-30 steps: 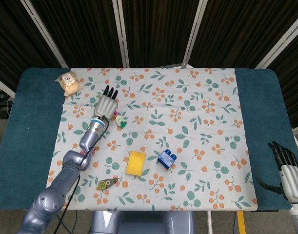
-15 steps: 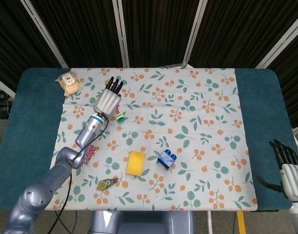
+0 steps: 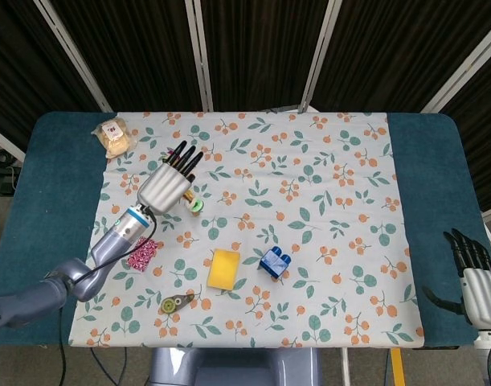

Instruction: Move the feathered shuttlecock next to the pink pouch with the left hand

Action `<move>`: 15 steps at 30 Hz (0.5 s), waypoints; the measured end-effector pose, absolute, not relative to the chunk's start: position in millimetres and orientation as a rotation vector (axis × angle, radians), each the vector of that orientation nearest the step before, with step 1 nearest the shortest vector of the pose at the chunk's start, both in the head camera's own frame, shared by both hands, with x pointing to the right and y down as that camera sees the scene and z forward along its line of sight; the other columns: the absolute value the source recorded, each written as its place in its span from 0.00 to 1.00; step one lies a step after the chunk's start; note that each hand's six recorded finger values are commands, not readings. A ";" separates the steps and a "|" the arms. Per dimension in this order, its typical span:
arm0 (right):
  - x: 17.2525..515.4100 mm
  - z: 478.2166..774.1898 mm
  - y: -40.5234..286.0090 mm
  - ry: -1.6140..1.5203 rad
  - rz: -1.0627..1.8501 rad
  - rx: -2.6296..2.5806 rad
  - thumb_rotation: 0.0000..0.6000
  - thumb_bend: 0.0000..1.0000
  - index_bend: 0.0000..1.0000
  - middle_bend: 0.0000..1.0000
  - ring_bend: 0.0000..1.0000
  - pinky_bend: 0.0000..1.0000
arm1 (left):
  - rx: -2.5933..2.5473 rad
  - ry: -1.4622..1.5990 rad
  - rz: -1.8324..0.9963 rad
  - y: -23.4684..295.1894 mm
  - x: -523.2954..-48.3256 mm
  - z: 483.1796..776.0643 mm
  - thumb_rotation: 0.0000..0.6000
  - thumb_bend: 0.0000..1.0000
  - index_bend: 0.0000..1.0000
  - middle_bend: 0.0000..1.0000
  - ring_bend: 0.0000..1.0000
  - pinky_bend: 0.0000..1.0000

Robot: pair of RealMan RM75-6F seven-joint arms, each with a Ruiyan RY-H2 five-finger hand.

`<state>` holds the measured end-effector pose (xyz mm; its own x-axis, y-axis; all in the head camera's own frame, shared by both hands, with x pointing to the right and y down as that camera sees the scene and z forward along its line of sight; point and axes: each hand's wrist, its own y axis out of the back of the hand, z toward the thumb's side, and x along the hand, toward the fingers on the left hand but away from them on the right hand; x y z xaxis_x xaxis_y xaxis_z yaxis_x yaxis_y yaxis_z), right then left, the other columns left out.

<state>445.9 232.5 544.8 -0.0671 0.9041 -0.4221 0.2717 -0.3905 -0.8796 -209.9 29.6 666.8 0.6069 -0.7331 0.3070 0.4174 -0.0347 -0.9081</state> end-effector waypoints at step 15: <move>444.0 541.9 235.4 -1.250 1.483 -1.643 1.00 0.10 0.06 0.00 0.00 0.00 | -1.286 0.196 -0.906 84.8 -251.8 628.3 1.00 0.49 0.64 0.08 0.00 0.02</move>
<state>444.0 235.4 541.9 -0.0631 0.9095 -0.4108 0.2508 -0.3840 -0.8886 -251.8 84.8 628.3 0.6527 -0.6736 0.3467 0.4698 0.0010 -0.8827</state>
